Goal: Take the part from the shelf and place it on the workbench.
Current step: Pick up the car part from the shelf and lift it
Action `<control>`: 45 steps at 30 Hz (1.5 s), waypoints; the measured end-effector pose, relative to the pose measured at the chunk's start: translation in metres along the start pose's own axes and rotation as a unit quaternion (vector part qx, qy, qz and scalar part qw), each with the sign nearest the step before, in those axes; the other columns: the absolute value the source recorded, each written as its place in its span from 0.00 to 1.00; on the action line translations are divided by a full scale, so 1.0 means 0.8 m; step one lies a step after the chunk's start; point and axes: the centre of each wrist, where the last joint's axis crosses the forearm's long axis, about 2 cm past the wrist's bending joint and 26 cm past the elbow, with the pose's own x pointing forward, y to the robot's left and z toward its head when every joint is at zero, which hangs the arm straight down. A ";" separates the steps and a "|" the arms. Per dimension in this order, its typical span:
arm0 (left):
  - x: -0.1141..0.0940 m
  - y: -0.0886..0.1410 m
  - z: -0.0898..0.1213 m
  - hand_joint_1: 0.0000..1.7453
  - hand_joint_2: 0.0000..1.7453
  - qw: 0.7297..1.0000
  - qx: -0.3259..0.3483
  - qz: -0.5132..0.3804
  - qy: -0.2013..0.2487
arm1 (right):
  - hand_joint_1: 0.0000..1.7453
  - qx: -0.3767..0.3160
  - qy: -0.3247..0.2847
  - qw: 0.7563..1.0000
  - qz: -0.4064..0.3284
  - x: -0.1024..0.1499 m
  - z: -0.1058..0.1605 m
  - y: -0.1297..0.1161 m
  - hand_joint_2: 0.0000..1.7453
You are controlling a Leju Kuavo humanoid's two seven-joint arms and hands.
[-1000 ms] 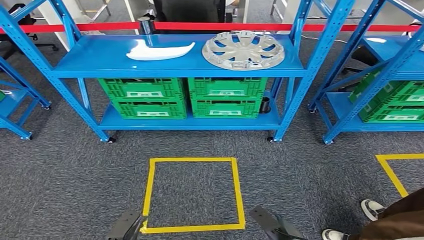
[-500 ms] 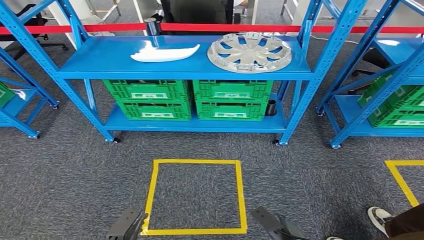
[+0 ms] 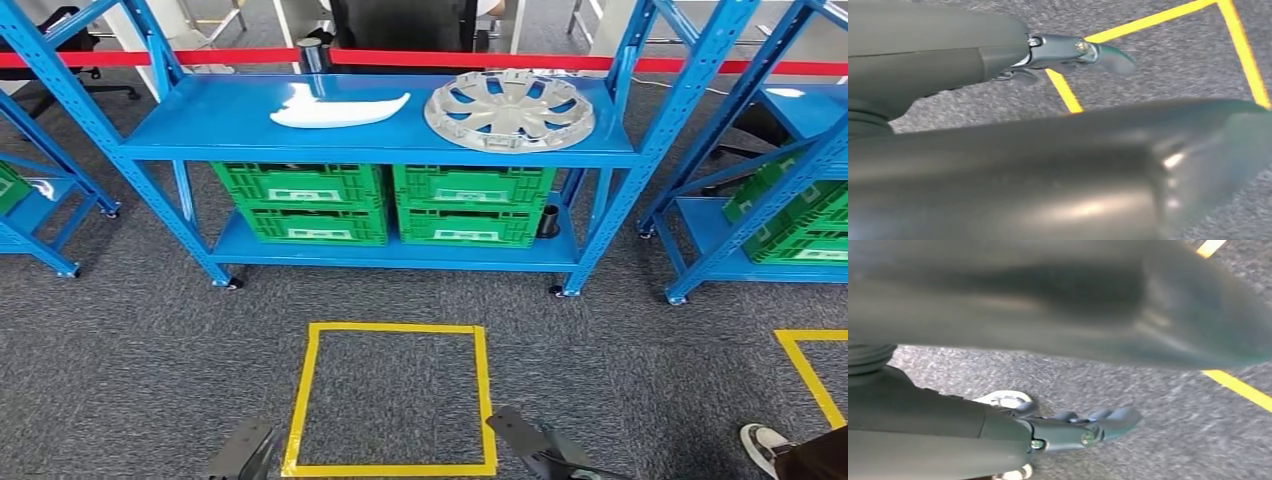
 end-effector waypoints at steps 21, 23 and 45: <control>0.003 -0.008 -0.001 0.00 0.00 1.000 -0.007 0.002 -0.005 | 0.00 -0.006 -0.008 1.000 0.000 0.002 0.000 0.001 0.00; 0.000 -0.009 0.000 0.00 0.00 1.000 -0.008 0.003 -0.002 | 0.00 -0.006 -0.009 1.000 0.000 0.002 0.000 0.001 0.00; 0.001 -0.017 0.000 0.00 0.00 1.000 -0.017 0.009 -0.009 | 0.00 0.000 -0.016 1.000 -0.013 -0.010 0.005 0.007 0.00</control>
